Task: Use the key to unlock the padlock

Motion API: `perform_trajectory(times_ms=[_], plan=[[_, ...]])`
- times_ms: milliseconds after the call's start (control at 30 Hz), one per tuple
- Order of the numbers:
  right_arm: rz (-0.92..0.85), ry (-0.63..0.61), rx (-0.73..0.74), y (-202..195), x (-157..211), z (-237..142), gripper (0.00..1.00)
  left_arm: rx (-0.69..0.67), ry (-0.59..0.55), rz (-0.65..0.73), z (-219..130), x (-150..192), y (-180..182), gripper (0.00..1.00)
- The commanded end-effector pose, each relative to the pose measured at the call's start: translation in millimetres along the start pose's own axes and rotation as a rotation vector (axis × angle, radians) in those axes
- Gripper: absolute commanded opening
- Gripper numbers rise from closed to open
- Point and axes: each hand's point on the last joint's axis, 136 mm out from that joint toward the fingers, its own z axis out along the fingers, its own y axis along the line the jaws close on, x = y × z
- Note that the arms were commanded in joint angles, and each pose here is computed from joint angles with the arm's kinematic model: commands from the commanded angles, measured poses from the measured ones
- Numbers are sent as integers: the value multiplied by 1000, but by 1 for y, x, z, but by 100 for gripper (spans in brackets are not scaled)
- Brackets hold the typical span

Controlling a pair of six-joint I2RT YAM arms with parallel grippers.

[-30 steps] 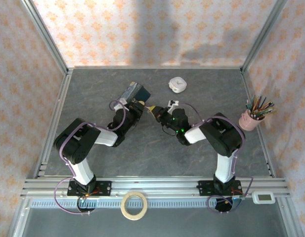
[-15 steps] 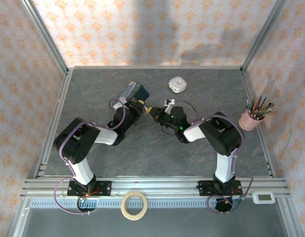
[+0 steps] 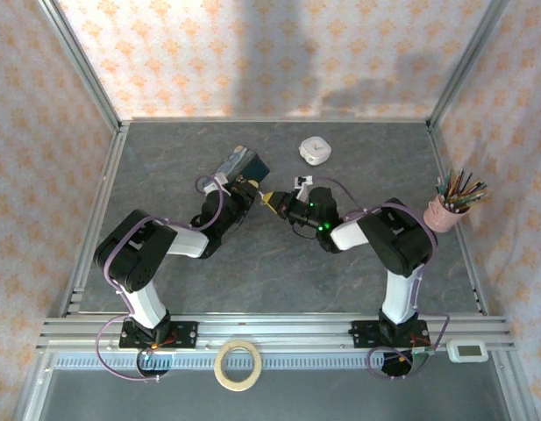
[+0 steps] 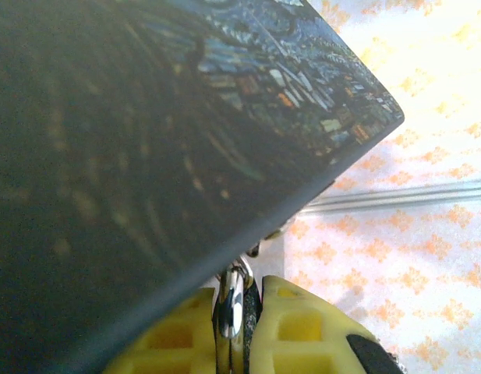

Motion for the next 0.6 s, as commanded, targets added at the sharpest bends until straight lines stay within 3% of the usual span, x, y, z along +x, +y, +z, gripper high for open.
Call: perform_trajectory(times_ms=[0, 567], plan=[[-94, -80, -148, 54, -23, -12, 0, 90, 211, 78, -9, 50, -31, 0], [-90, -125, -125, 47, -36, -21, 0, 75, 227, 93, -12, 52, -32, 0]])
